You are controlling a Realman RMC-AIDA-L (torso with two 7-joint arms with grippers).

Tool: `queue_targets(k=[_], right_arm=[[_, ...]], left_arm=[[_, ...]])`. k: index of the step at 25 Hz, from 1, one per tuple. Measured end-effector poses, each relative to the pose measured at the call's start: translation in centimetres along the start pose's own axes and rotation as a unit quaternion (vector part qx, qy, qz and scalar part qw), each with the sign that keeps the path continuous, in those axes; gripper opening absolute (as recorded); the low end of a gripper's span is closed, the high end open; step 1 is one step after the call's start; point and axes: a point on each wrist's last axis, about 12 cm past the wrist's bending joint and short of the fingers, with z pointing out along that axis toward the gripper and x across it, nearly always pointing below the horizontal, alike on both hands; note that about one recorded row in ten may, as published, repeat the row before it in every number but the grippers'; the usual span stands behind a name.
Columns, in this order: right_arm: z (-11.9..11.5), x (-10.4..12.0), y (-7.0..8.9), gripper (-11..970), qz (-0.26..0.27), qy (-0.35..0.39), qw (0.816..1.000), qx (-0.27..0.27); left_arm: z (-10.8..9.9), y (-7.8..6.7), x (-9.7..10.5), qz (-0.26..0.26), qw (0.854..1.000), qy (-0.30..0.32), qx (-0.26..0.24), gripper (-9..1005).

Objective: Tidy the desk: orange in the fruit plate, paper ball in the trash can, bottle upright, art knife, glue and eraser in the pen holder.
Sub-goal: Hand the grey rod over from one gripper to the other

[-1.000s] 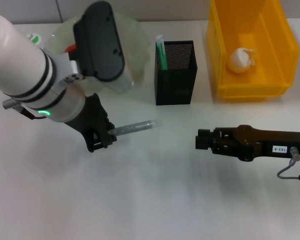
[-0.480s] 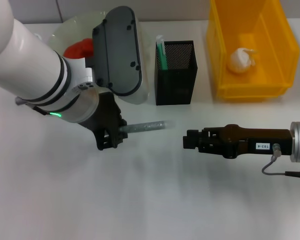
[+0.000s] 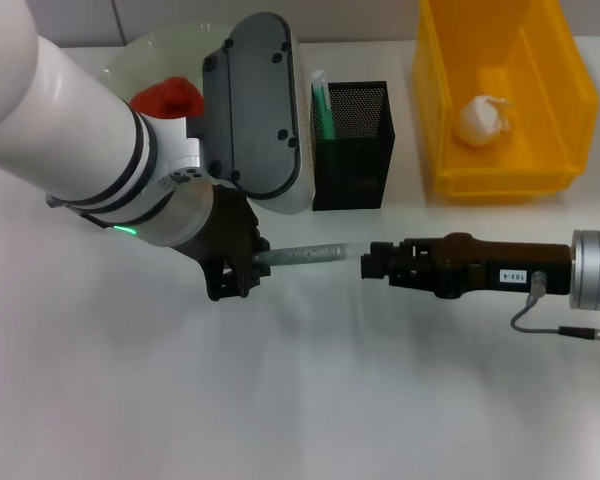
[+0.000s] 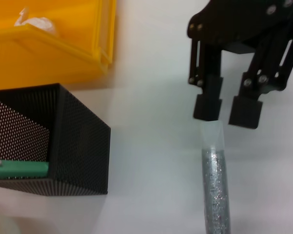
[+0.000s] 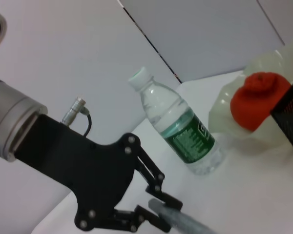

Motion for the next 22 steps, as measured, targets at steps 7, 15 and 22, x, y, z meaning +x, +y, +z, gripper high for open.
queue_targets(k=[7,15,22], right_arm=[[1.0,-0.8,0.4,364,-0.013,0.002,1.000,-0.013],[1.8,-0.8,0.5,363,-0.014,0.001,1.000,-0.014],[2.4,-0.6,0.4,362,-0.012,0.002,1.000,-0.004]], left_arm=[[0.1,-0.1,-0.1,0.003,1.000,0.000,0.000,182],[0.1,-0.1,-0.1,-0.001,1.000,-0.002,0.000,182],[0.1,-0.1,-0.2,-0.003,1.000,-0.006,-0.003,182]])
